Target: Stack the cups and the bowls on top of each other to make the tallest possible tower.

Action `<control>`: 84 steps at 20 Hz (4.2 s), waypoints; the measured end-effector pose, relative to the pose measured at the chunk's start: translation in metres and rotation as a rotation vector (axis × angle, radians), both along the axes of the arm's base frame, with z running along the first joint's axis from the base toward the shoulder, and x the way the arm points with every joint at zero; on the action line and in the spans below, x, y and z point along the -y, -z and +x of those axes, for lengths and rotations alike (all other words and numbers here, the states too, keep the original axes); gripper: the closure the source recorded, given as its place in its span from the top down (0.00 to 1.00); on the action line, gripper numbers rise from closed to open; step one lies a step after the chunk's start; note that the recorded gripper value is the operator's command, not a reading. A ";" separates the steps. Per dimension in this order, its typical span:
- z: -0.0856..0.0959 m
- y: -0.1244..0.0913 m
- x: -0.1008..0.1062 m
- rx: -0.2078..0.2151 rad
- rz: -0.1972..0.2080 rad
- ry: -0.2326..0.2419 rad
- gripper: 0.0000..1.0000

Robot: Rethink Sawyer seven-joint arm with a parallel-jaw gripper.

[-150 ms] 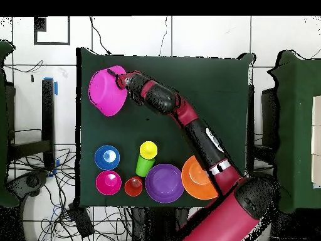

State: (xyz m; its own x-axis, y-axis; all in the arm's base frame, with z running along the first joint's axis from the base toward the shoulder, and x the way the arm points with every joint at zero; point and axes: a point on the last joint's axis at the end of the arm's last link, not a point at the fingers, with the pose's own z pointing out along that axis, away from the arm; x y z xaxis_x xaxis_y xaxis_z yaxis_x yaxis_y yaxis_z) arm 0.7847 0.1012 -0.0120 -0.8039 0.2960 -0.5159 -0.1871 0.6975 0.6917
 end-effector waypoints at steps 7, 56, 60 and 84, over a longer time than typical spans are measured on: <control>0.000 0.004 -0.002 -0.056 -0.010 0.157 1.00; -0.072 0.094 0.083 0.465 -0.335 -0.474 1.00; -0.072 0.094 0.083 0.537 -0.389 -0.524 1.00; -0.067 0.026 0.036 0.595 -0.630 -0.876 1.00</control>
